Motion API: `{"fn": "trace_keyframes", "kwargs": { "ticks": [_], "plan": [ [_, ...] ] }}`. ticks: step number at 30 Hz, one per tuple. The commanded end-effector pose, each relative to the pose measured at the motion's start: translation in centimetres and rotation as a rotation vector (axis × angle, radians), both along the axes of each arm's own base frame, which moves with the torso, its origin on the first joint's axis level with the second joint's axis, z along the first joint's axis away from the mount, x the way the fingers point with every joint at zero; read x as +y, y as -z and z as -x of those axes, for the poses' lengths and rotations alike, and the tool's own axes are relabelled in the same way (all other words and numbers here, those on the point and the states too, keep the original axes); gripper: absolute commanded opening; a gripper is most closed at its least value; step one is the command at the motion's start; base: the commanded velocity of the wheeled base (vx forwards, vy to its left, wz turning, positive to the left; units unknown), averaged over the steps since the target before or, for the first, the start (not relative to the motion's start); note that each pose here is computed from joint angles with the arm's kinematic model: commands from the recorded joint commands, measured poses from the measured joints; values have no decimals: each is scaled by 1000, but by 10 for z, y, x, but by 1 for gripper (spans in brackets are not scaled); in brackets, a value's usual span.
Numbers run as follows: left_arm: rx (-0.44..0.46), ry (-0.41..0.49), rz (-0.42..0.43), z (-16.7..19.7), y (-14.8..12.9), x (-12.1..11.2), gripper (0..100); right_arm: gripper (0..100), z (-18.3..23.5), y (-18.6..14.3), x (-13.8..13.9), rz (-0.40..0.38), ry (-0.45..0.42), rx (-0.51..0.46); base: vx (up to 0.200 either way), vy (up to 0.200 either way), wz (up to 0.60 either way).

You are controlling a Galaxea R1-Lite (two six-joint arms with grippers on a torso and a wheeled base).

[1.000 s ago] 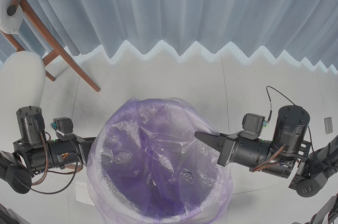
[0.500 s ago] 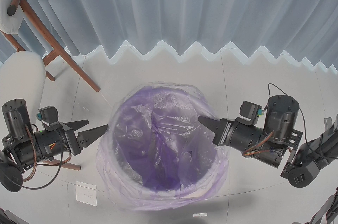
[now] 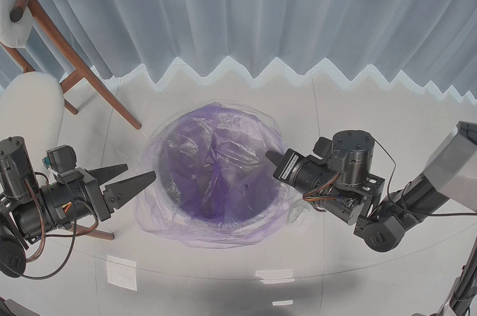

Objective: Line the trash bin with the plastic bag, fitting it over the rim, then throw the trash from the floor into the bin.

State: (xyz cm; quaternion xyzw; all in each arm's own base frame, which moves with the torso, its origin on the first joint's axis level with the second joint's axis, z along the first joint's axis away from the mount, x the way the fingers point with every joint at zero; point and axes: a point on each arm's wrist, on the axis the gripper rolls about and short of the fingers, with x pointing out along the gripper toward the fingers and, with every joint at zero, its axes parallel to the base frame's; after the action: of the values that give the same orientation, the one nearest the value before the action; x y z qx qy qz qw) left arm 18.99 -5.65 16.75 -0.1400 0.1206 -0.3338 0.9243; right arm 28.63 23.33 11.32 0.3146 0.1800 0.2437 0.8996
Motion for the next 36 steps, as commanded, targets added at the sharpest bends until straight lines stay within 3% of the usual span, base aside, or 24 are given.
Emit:
{"fn": "trace_keyframes", "kwargs": {
  "ticks": [1, 4, 8, 11, 17, 23, 25, 36],
  "plan": [
    [70, 85, 85, 11, -2, -21, 100, 0, -14, 20, 10, -3, 24, 1, 0, 0, 0],
    [148, 58, 147, 12, 0, -35, 100, 0, -20, 24, 14, -18, 58, -37, 0, 0, 0],
    [242, 15, 133, 2, 17, -48, 100, 0, -29, 33, 16, -20, 88, -65, 0, 0, 0],
    [339, 24, 124, -1, 34, -60, 100, 0, -35, 41, 15, -12, 97, -82, 0, 0, 0],
    [514, 35, 211, -3, 47, -75, 100, 0, -43, 44, 10, -1, 117, -116, 0, 0, 0],
    [571, 28, 198, -9, 60, -82, 100, 0, -44, 47, 10, 10, 116, -126, 0, 0, 0],
    [660, 22, 180, -13, 79, -92, 100, 0, -45, 49, 11, 17, 115, -153, 0, 0, 0],
    [658, 12, 228, -30, 100, -102, 100, 0, -41, 50, 12, 36, 105, -168, 0, 0, 0]
  ]
}}
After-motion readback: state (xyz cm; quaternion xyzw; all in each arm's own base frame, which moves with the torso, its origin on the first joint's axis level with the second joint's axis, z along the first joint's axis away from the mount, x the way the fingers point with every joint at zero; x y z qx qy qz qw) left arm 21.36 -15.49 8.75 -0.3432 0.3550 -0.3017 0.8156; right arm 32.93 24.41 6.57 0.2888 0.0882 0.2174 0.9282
